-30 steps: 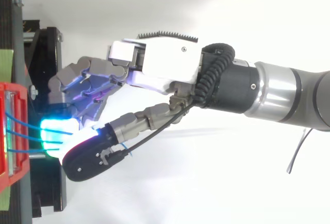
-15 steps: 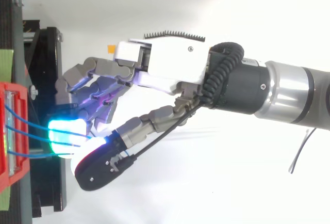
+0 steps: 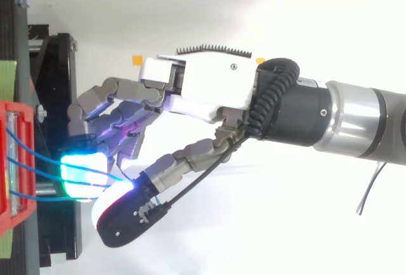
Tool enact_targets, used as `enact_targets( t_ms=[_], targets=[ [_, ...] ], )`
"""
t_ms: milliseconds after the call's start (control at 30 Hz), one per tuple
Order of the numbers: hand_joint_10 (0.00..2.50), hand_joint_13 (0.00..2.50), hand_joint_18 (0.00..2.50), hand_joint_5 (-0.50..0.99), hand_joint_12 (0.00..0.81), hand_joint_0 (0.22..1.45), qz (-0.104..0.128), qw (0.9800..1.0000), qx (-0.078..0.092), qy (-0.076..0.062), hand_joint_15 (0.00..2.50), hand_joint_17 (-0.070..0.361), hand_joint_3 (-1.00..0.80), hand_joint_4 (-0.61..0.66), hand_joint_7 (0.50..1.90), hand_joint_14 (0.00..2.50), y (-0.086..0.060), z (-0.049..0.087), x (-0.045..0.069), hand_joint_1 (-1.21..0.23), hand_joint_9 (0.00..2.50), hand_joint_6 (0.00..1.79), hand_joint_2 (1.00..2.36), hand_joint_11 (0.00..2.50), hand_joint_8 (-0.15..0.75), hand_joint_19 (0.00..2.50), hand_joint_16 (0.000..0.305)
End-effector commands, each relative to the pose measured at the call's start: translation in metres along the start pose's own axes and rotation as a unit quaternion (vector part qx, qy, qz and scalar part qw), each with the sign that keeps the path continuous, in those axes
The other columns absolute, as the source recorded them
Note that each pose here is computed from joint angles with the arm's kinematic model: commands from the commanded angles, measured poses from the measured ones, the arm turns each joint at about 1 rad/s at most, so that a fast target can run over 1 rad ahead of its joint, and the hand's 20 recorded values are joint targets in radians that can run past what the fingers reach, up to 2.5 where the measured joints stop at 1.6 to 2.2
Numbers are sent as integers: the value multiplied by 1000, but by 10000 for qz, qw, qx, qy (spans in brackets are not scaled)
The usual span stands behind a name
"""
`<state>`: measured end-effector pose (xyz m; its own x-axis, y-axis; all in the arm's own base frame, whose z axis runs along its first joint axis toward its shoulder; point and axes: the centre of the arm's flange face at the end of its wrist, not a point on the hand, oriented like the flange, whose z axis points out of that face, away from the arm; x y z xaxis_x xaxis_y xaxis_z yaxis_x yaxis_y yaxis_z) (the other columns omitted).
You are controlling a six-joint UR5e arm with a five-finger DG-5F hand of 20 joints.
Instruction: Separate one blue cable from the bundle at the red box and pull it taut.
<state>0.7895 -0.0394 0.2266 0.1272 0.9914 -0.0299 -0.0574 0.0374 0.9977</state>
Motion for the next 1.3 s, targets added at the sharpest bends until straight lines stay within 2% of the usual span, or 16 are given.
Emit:
enact_targets(
  t_ms=[0, 167, 333, 400, 533, 633, 700, 767, 833, 967, 1100, 1267],
  targets=[
    [12, 880, 1003, -208, 401, 658, 1, 10000, 0, -11, 522, 120, -500, 325, 1125, 16, 0, 0, 1, -989, 777, 895, 1000, 706, 397, 584, 54],
    [10, 886, 1011, -217, 404, 603, 50, 10000, -8, -3, 547, 122, -500, 321, 1146, 18, 1, 0, 2, -1082, 785, 889, 1000, 748, 401, 589, 54],
    [11, 892, 1035, -219, 414, 523, 87, 10000, 0, -18, 553, 127, -500, 328, 1133, 16, 1, 0, 3, -1092, 795, 888, 1000, 772, 412, 582, 57],
    [10, 898, 1052, -216, 422, 495, 86, 10000, 0, -26, 547, 130, -500, 333, 1105, 17, 1, 0, 2, -1042, 808, 889, 1000, 757, 415, 581, 58],
    [12, 903, 1042, -203, 417, 525, 82, 10000, 15, -18, 545, 127, -500, 333, 1133, 16, 3, 1, 3, -967, 867, 876, 1000, 744, 425, 599, 56],
    [12, 900, 1033, -196, 409, 563, 76, 10000, 37, -17, 542, 124, -500, 329, 1151, 17, 3, 0, 3, -862, 911, 871, 1000, 741, 423, 615, 55],
    [13, 912, 1034, -188, 408, 582, 84, 10000, 37, -17, 544, 123, -500, 326, 1156, 16, 3, 0, 3, -737, 937, 867, 1000, 736, 426, 621, 54],
    [11, 913, 1031, -184, 404, 605, 76, 10000, 37, -9, 545, 121, -500, 324, 1167, 16, 3, 0, 4, -696, 947, 865, 1000, 733, 421, 625, 54],
    [13, 913, 1033, -181, 405, 637, 84, 10000, 37, -9, 549, 121, -500, 328, 1177, 18, 3, 0, 4, -736, 966, 864, 1000, 741, 424, 628, 54],
    [11, 917, 1042, -181, 405, 714, 76, 10000, 37, -9, 552, 121, -500, 316, 1237, 18, 3, 0, 4, -906, 967, 861, 1000, 768, 434, 636, 54],
    [14, 932, 1064, -184, 405, 774, 76, 10000, 37, -9, 569, 121, -500, 323, 1226, 17, 3, 0, 4, -973, 960, 869, 1000, 769, 425, 634, 54],
    [14, 944, 1077, -185, 402, 789, 59, 10000, 44, -9, 568, 121, -500, 315, 1245, 19, 2, 0, 4, -1012, 970, 871, 1000, 792, 423, 625, 54]
  ],
)
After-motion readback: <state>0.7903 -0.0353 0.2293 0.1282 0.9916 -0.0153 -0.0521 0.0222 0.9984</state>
